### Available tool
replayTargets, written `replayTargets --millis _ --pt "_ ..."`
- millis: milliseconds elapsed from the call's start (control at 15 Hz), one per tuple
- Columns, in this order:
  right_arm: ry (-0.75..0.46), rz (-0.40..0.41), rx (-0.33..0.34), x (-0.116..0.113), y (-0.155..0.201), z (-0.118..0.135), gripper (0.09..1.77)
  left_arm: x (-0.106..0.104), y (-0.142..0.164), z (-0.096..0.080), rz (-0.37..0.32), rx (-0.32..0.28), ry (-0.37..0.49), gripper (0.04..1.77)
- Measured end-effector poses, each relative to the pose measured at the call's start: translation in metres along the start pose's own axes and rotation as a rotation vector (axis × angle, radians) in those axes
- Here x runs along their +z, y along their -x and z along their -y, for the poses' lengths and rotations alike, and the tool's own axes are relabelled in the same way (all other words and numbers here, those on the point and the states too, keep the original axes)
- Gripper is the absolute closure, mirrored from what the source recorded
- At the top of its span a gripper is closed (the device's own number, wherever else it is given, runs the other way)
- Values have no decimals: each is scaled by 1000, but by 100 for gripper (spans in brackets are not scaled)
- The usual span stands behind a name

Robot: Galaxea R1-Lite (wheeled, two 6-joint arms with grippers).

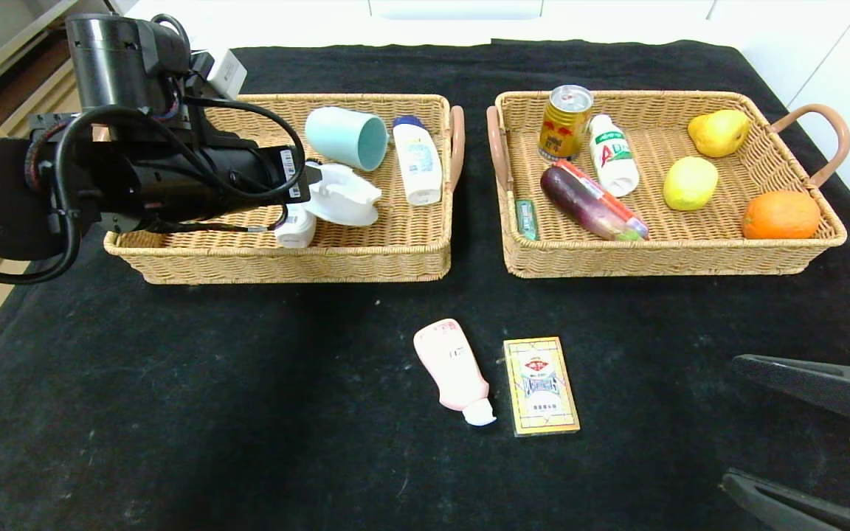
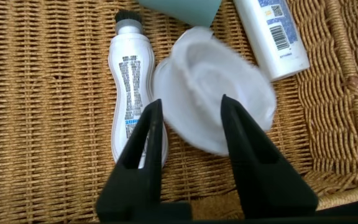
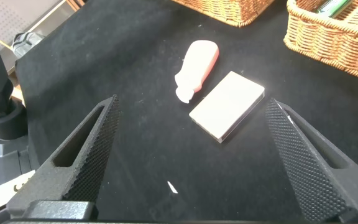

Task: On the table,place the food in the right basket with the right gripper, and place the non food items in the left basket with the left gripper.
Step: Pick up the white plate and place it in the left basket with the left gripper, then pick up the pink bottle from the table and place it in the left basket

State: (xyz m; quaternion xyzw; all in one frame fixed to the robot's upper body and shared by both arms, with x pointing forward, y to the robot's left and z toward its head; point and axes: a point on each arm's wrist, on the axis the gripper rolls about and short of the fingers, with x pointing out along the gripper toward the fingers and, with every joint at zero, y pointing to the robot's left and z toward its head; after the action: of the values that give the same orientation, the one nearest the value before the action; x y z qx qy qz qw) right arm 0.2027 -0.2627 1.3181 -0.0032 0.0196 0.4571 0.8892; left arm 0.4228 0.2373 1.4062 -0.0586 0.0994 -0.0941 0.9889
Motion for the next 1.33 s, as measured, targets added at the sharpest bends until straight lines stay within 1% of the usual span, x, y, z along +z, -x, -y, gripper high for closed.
replayTargets --millis 133,333,467,600,733,800,867,933,1000,1133,1200,1333 --pt "0 0 1 0 0 0 15 -2 -1 0 -5 8 -2 83" --pt "0 0 1 0 0 0 15 -3 -1 -1 -9 9 -2 60" --pt "2 0 1 0 0 0 15 -3 0 -1 -12 11 -3 48" --pt "2 0 1 0 0 0 15 -4 4 0 -23 38 -6 40" --pt "3 2 1 0 1 0 15 -9 12 5 -38 35 -13 33" --pt "3 3 1 0 1 0 15 -12 16 7 -45 49 -17 31" --pt "4 4 1 1 1 -1 15 -14 21 11 -49 81 -22 28" --pt "3 3 1 0 1 -1 15 -18 25 16 -59 96 -26 26" --pt "3 3 1 0 1 -1 15 -21 30 23 -69 95 -26 24" --pt "3 2 1 0 1 -1 15 -25 41 40 -84 56 14 21" --pt "2 0 1 0 1 0 15 -29 46 49 -110 36 36 19" --pt "0 -4 3 -1 0 0 15 -38 57 66 -178 1 48 17"
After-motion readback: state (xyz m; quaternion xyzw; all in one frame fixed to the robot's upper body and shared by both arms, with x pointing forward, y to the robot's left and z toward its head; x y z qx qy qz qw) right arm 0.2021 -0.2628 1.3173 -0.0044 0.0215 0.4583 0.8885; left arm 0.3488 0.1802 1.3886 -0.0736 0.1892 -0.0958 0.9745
